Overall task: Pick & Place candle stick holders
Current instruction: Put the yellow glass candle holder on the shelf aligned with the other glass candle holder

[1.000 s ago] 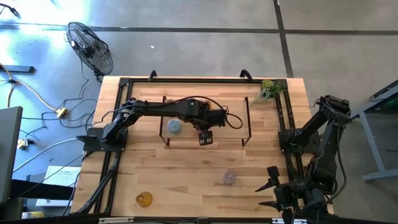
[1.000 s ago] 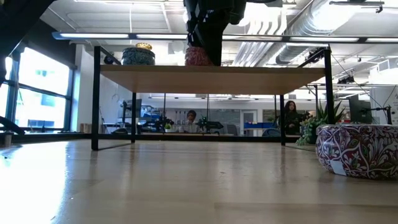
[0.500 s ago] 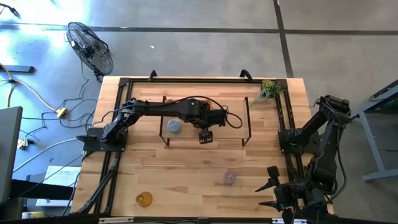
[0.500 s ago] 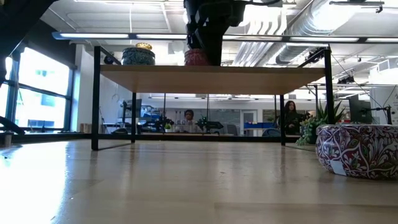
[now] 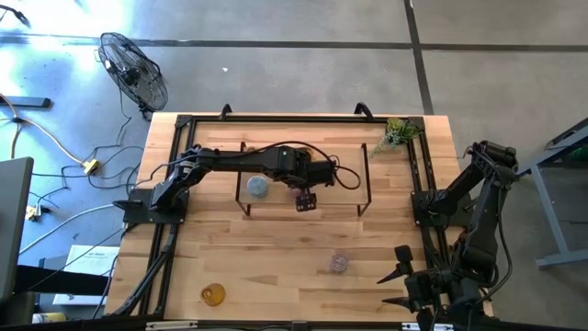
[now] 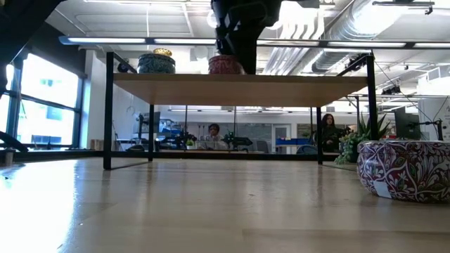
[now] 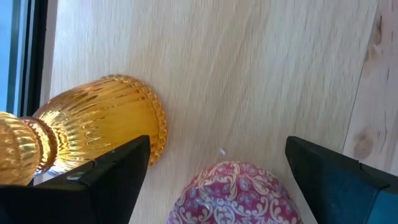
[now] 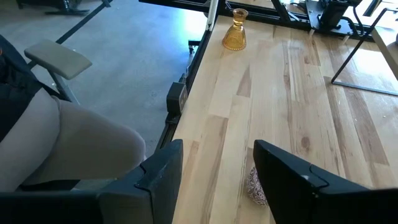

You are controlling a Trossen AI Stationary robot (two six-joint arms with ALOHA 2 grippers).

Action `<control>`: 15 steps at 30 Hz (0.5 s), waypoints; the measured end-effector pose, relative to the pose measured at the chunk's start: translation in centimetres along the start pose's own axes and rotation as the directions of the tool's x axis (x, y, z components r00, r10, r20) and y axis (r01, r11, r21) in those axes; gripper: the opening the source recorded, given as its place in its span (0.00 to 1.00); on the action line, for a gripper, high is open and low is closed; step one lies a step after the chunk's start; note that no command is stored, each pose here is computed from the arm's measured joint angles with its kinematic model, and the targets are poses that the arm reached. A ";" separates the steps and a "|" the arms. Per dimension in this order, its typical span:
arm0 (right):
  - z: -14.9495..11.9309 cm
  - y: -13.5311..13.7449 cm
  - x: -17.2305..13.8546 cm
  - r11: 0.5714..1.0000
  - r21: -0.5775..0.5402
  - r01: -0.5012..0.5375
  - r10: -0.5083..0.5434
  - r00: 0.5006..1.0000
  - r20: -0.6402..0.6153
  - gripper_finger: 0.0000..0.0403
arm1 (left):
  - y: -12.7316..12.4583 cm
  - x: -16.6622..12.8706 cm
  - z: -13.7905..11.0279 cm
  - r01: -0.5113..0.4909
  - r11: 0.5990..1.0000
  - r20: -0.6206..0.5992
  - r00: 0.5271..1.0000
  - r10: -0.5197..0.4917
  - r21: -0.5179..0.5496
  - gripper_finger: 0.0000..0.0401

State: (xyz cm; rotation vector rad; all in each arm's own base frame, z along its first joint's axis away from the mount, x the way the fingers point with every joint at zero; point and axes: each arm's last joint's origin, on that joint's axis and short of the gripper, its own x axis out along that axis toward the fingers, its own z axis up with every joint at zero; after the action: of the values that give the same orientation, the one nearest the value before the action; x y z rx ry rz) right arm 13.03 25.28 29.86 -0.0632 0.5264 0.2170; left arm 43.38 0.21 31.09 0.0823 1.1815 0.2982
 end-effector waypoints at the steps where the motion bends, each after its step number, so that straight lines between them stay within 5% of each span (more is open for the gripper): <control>1: 0.0 0.0 0.0 1.000 0.000 0.000 0.000 1.000 0.000 0.48 | 0.0 0.0 0.0 0.000 1.000 0.003 1.000 0.000 -0.001 0.92; 15: 0.0 0.0 0.0 1.000 -0.002 0.001 -0.001 1.000 -0.002 0.48 | -0.9 -0.6 0.3 0.020 0.999 0.038 0.999 -0.021 0.037 0.92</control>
State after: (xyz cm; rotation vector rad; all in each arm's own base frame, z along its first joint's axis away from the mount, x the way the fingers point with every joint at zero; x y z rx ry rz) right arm 13.03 25.26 29.84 -0.0658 0.5279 0.2164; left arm 43.57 -0.78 31.56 0.1077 1.1497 0.2559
